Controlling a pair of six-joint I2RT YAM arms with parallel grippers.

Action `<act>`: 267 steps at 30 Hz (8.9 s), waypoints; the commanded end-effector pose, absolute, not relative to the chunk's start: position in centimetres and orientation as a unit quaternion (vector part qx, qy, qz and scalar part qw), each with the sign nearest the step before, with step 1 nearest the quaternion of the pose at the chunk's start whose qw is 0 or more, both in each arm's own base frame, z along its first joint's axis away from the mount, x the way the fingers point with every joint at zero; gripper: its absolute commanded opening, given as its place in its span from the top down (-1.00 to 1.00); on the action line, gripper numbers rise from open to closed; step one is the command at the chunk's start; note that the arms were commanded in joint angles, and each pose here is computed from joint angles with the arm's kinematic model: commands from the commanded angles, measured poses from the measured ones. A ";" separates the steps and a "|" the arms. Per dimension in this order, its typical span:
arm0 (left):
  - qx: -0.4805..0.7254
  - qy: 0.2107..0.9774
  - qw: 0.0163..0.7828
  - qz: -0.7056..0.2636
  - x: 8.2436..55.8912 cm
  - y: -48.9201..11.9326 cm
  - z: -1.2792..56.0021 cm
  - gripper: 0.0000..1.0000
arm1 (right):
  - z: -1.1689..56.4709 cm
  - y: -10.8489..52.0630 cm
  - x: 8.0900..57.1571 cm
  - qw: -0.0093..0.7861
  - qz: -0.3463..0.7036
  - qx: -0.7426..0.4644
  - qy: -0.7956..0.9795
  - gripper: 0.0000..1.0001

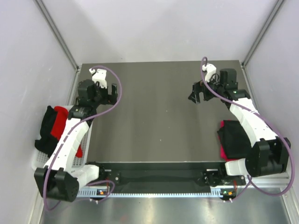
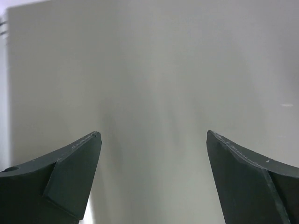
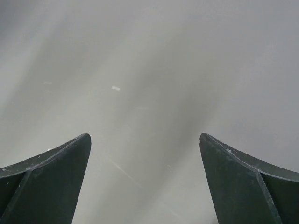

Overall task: Fold and stack the t-shirts
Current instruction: Grab the tshirt from the pile, then move the tshirt to the center of the board, then flatten the tshirt out

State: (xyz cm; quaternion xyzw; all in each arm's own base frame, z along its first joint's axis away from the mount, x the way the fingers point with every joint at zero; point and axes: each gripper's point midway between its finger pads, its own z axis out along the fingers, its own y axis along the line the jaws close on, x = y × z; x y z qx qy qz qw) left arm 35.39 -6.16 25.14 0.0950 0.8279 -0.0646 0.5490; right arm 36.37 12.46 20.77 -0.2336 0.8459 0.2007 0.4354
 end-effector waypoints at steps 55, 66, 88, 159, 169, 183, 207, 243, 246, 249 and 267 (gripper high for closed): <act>-0.030 0.946 0.196 0.258 32.8 19.7 12.2 0.73 | 20.6 19.4 30.9 0.355 0.367 -0.402 0.760 -0.99; -0.024 0.942 0.261 0.212 33.5 17.3 18.4 1.00 | 20.8 19.3 30.7 0.365 0.362 -0.408 0.755 -0.99; 0.312 0.712 0.628 -0.039 32.5 -13.1 51.9 1.00 | 25.5 17.6 30.4 0.447 0.319 -0.417 0.724 -1.00; 0.132 0.852 0.506 0.018 38.3 -5.3 25.9 -0.15 | 3.2 35.3 20.1 0.211 0.157 -0.837 0.480 -0.07; 0.132 0.852 0.506 0.025 37.9 -4.9 26.2 -0.15 | 1.6 33.3 20.5 0.180 0.152 -0.831 0.503 0.13; 0.125 0.854 0.503 0.038 37.2 -3.8 25.2 -0.16 | 2.8 31.5 21.5 0.155 0.151 -0.800 0.560 1.00; 0.198 0.918 0.338 0.057 50.5 -5.3 11.8 -0.11 | 35.8 17.9 37.4 0.558 -0.043 -0.541 0.628 1.00; 0.142 0.963 0.208 -0.098 50.4 -5.9 5.2 0.13 | 33.6 15.1 38.1 0.557 0.001 -0.485 0.674 1.00; 0.141 0.963 0.206 -0.099 50.3 -5.9 5.1 0.17 | 33.5 14.9 37.8 0.557 0.007 -0.483 0.676 1.00; 0.139 0.964 0.203 -0.104 50.1 -6.0 5.2 0.58 | 33.3 14.6 37.7 0.556 0.006 -0.479 0.679 1.00; 0.281 0.837 0.439 -0.166 35.8 -9.9 31.0 1.00 | 43.8 6.5 29.6 0.668 -0.070 -0.356 0.650 1.00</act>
